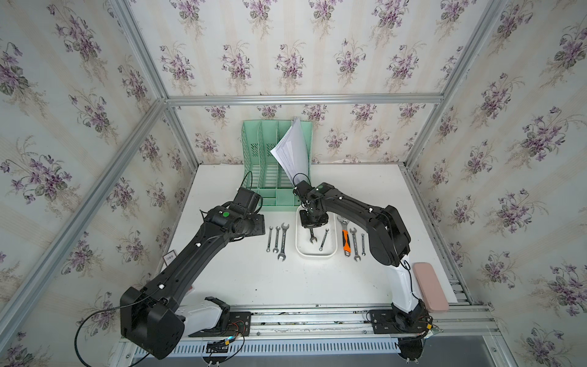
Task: Take out the wrench from the storage box
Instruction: Pick up the wrench from the storage box, then place the wrench at the center of the board.
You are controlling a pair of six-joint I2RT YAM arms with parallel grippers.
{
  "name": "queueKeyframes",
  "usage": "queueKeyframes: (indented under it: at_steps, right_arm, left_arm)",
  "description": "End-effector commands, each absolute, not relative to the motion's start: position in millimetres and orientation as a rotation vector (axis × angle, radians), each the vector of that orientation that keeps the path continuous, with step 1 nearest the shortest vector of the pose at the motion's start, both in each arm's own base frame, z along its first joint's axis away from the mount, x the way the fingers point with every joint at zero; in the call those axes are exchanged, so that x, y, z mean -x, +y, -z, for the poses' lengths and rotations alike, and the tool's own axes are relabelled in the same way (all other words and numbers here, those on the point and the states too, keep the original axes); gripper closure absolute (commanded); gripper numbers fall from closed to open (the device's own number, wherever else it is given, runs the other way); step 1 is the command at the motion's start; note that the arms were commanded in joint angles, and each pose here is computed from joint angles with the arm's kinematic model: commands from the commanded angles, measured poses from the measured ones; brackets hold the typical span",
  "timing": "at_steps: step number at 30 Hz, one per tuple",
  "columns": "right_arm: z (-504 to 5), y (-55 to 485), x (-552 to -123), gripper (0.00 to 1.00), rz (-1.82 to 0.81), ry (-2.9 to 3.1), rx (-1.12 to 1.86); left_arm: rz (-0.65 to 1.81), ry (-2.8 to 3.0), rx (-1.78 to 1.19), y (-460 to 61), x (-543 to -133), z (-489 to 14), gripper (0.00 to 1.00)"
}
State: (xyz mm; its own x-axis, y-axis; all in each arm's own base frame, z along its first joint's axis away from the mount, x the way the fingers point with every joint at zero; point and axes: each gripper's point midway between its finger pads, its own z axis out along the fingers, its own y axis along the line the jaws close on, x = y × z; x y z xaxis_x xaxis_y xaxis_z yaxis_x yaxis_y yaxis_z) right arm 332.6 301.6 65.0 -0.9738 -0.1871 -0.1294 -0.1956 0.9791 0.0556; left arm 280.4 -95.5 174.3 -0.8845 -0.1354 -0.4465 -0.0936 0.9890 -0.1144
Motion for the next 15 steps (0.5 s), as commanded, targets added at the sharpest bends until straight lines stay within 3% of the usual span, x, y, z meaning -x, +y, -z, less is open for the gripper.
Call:
queueKeyframes:
  at_steps: [1,15]
  right_arm:
    - [-78,295,-334,0.95,-0.072,2.987,0.29]
    - [-143,252,-341,0.95,-0.067,2.882,0.208]
  left_arm:
    - [0.099,2.66,0.152,-92,-280,-177,0.3]
    - [0.098,2.662,0.156,-90,-278,-176,0.3]
